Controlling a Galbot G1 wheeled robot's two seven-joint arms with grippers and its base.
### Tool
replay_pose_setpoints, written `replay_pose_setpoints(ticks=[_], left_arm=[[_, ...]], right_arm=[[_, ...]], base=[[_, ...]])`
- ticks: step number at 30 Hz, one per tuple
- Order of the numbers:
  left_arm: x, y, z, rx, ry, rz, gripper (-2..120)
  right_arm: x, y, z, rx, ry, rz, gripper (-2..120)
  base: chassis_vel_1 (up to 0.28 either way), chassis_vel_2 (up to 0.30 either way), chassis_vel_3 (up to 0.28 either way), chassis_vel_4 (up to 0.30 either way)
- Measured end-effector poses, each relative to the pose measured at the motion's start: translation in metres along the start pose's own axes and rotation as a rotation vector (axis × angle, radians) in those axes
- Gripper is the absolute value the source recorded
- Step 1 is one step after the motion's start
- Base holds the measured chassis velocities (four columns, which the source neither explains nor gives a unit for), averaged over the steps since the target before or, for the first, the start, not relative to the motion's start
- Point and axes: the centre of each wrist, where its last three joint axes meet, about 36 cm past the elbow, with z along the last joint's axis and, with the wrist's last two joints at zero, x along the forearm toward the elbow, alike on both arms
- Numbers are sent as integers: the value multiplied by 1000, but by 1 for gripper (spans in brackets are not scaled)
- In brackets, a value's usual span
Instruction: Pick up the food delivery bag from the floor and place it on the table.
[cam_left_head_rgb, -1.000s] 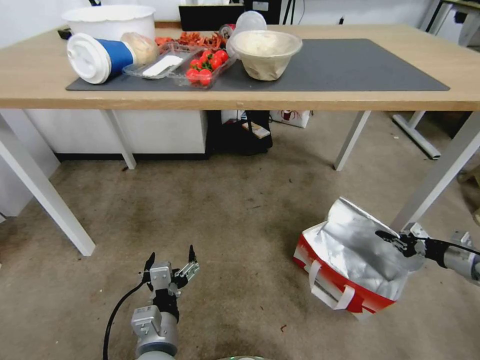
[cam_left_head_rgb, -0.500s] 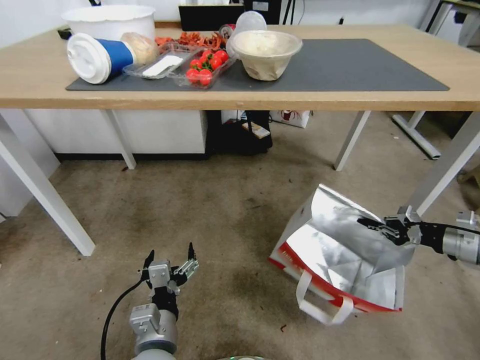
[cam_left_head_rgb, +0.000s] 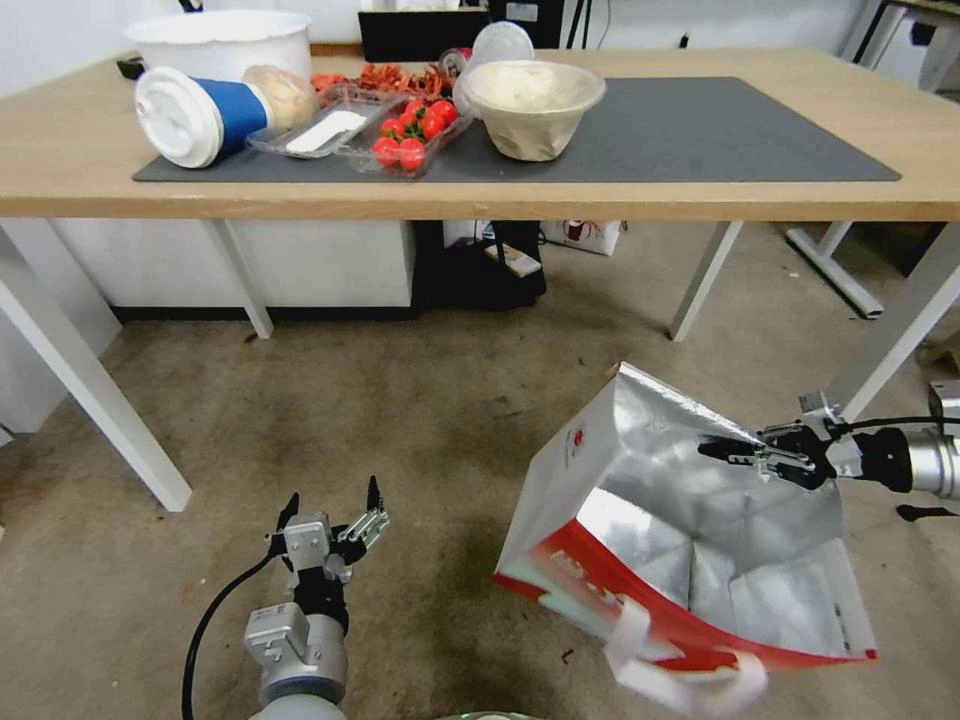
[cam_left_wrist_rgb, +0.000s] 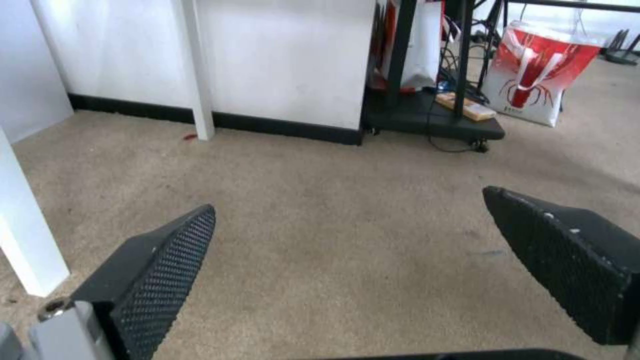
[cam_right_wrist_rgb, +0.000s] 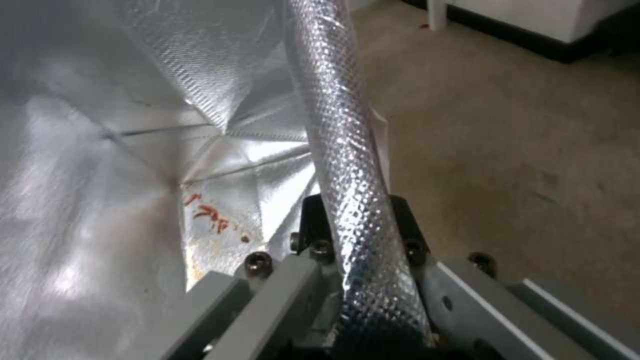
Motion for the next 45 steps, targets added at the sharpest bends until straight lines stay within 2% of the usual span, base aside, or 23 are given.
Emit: replay_pose_setpoints(ticks=[29, 36, 45], left_arm=[[1, 3, 5, -28, -15, 4, 100], [2, 2, 6, -11, -37, 4, 100], [3, 2, 5, -2, -27, 29, 100]], right_arm=[[-22, 6, 0, 15, 32, -90, 0], [-27, 8, 6, 12, 27, -94, 0], [-29, 9, 8, 15, 26, -97, 0]], base=[[0, 0, 0, 0], [0, 0, 0, 0], [0, 0, 0, 0]])
